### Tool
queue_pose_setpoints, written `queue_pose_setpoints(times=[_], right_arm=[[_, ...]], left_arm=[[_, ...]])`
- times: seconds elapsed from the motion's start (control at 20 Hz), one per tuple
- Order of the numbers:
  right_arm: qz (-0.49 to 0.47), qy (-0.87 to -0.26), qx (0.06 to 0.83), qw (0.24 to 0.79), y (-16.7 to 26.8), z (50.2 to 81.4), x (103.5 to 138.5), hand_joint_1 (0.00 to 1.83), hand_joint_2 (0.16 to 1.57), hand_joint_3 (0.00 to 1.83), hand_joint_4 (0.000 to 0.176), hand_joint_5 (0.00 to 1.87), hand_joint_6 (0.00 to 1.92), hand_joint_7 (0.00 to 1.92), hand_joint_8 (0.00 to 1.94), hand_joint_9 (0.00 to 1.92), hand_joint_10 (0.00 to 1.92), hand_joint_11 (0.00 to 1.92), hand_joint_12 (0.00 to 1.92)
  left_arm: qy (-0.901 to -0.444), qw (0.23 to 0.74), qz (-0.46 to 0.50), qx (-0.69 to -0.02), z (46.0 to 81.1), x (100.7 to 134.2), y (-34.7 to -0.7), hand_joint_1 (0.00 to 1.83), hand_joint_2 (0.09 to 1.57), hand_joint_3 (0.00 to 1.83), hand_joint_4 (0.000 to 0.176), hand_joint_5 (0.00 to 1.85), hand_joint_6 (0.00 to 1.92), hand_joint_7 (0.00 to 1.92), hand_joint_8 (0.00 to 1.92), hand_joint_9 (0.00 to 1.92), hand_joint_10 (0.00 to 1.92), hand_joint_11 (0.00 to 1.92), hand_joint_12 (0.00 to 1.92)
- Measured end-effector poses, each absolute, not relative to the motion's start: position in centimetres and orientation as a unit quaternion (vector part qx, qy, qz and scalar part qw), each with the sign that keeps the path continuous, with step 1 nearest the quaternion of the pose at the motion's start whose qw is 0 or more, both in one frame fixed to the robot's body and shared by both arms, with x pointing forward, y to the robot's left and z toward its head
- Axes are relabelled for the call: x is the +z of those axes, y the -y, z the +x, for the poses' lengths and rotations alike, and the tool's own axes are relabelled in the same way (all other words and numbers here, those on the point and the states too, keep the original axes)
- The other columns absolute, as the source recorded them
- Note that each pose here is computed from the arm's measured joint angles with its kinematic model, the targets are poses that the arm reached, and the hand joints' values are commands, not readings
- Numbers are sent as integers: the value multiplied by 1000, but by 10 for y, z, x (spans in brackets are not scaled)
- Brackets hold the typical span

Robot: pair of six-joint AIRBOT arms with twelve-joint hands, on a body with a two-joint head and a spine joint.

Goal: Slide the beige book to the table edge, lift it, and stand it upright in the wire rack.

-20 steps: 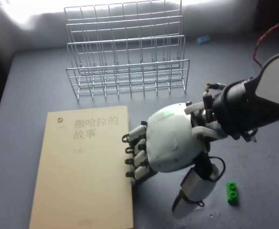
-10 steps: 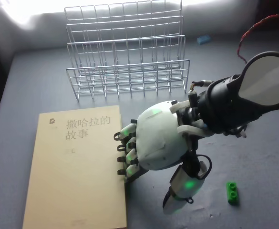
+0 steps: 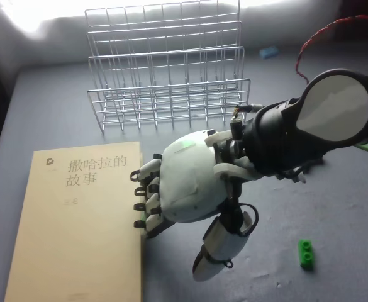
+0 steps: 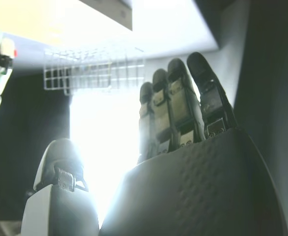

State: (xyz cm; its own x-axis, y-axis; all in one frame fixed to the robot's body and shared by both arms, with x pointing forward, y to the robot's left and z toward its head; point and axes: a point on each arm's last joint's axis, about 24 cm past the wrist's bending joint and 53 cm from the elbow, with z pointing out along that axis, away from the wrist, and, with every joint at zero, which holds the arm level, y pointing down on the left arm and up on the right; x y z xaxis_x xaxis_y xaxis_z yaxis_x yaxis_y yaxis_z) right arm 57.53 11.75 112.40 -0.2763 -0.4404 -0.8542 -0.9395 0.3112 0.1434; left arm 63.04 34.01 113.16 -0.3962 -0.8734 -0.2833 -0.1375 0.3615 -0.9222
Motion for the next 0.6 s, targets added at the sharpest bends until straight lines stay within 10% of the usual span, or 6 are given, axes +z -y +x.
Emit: queue_pose_setpoints(times=[0.6], right_arm=[[-480, -710, 363, 365, -144, 560, 1130, 169, 1104, 1, 0, 339, 4, 382, 4, 371, 5, 0, 927]], left_arm=[[-716, 413, -355, -437, 626, 1126, -335, 169, 1143, 0, 0, 315, 1, 350, 3, 334, 1, 0, 722]])
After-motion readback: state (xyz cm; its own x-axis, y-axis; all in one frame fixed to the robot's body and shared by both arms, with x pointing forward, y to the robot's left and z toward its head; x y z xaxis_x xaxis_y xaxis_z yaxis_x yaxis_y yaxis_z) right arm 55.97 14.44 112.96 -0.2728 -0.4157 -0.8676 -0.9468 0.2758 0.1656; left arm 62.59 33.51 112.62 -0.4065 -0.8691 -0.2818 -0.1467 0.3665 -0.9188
